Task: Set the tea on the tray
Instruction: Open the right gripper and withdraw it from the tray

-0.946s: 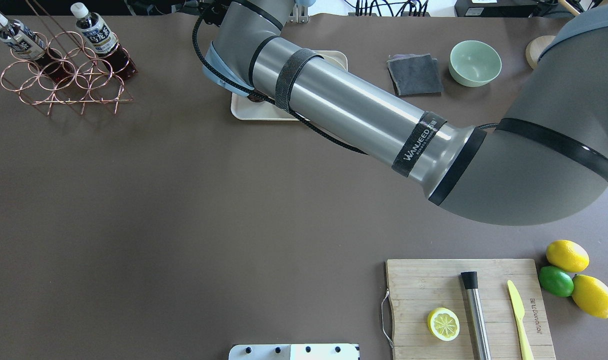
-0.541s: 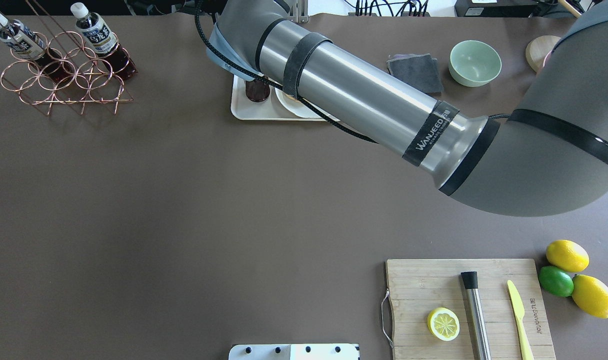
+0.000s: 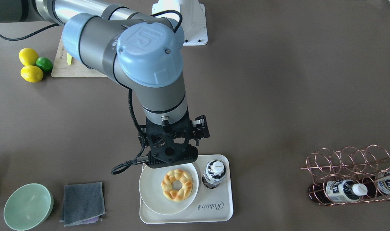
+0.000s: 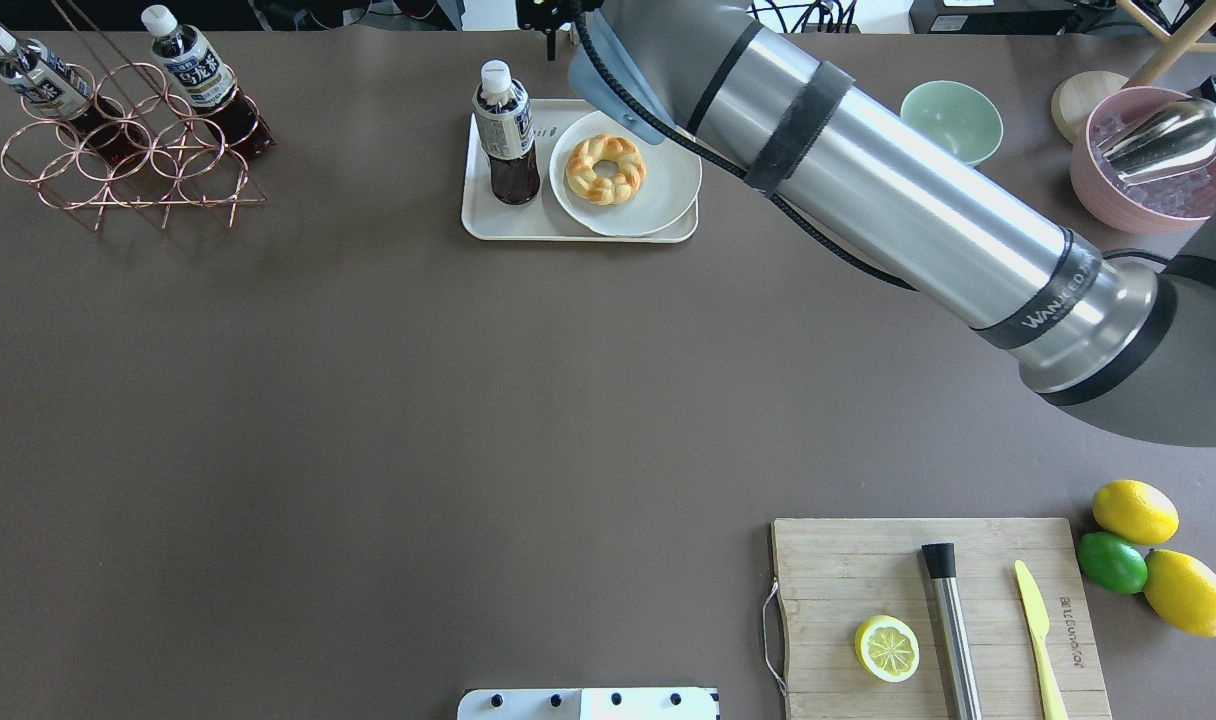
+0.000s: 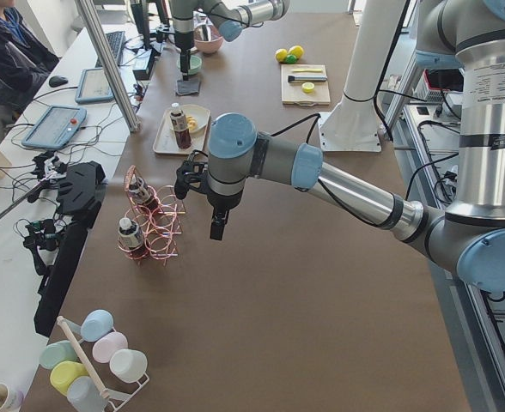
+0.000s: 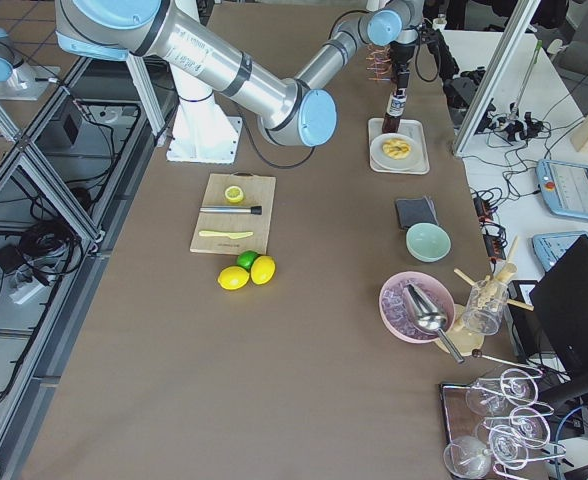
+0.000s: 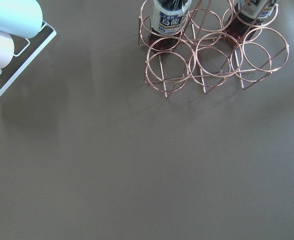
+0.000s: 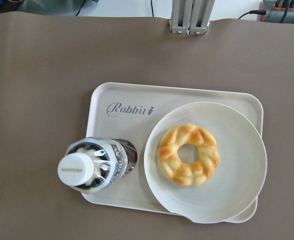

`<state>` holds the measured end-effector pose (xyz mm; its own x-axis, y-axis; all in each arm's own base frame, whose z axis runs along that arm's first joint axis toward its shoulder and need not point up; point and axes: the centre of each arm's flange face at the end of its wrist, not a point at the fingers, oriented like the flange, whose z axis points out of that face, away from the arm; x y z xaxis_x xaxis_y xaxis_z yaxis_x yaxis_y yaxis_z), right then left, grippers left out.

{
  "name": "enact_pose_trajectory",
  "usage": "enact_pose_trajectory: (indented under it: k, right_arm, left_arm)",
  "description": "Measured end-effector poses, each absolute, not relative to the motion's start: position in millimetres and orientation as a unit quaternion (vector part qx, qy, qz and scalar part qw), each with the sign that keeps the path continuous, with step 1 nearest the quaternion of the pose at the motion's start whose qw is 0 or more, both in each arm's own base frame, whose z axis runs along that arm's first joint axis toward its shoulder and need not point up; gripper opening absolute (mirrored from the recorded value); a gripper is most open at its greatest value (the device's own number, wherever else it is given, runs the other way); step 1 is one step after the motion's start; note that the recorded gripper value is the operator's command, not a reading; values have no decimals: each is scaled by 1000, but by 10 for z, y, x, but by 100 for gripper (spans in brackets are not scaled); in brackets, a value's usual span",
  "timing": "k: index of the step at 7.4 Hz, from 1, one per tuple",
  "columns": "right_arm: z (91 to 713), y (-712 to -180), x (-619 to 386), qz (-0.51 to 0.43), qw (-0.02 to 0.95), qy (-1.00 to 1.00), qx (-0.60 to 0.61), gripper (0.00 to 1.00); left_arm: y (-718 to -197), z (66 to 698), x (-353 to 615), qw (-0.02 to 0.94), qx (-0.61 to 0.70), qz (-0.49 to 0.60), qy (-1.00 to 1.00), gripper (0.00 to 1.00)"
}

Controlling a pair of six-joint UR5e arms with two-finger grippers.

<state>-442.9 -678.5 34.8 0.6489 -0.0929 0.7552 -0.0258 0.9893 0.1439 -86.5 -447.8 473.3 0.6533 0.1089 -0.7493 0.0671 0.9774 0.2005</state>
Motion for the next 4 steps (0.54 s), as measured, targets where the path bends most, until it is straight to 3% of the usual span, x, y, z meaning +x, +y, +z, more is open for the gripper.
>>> enact_pose_trajectory:
  k: [4]
  right_arm:
    - [2027, -6894, -2966, -72, 906, -410, 74, 100]
  left_arm:
    - [-4501, 4942, -868, 910, 90, 16, 404, 97]
